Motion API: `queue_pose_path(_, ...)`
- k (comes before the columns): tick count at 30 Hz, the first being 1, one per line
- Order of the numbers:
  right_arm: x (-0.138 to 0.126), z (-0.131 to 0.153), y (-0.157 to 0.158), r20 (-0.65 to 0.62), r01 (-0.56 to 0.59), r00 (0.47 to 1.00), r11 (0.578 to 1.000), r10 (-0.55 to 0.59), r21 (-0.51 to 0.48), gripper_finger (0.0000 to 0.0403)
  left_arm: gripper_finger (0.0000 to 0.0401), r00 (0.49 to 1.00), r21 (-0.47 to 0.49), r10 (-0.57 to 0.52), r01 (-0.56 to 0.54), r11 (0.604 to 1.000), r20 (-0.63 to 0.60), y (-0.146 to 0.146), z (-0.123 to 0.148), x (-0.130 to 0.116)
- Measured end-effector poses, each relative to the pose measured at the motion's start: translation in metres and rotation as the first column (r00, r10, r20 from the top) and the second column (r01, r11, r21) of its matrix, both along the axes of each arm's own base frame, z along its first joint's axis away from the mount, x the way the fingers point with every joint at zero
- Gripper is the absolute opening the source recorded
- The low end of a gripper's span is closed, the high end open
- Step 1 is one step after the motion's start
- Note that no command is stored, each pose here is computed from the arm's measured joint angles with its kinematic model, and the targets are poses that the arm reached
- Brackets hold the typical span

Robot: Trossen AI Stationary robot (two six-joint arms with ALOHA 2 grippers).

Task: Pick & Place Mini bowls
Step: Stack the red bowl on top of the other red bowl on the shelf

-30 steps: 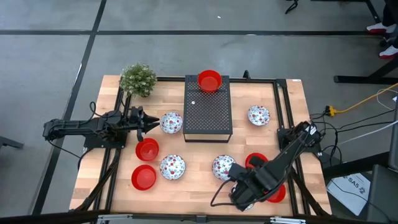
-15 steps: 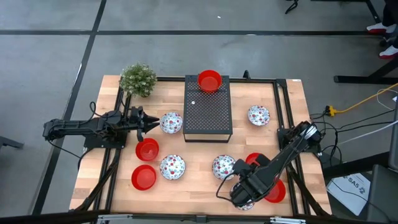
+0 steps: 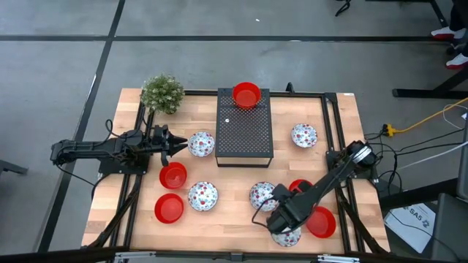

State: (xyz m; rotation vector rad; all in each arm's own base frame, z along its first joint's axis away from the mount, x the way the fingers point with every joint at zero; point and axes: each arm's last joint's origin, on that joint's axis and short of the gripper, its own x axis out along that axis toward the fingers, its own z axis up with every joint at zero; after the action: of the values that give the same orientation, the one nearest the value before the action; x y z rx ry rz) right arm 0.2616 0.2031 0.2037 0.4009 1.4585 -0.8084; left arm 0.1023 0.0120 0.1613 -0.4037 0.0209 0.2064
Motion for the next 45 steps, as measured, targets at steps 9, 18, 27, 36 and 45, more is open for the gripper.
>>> queue_pose_path(9,0.004,-0.017,-0.010,0.003,0.031,1.000,0.999,-0.031,0.020,0.0123,0.0122,1.000,0.000,0.000,0.000,1.000,0.000,0.000,0.000,0.000)
queue_pose_path(18,0.001,-0.028,-0.012,-0.009,0.036,0.999,0.999,-0.036,0.036,0.0123,0.0119,1.000,0.000,0.000,0.000,1.000,0.000,0.000,0.000,0.000)
queue_pose_path(27,0.001,-0.028,-0.012,-0.009,0.036,0.999,0.999,-0.036,0.036,0.0040,0.0118,1.000,0.000,0.000,0.000,1.000,0.000,0.000,0.000,0.000)
queue_pose_path(36,0.001,-0.028,-0.012,-0.017,0.039,0.999,0.998,-0.038,0.046,0.0018,0.0123,1.000,0.000,0.000,0.000,1.000,0.000,0.000,0.000,0.000)
queue_pose_path(45,0.005,-0.015,-0.005,0.004,0.019,1.000,0.997,-0.019,0.073,0.0010,0.0122,1.000,0.000,0.000,0.000,1.000,0.000,0.000,0.000,0.000)
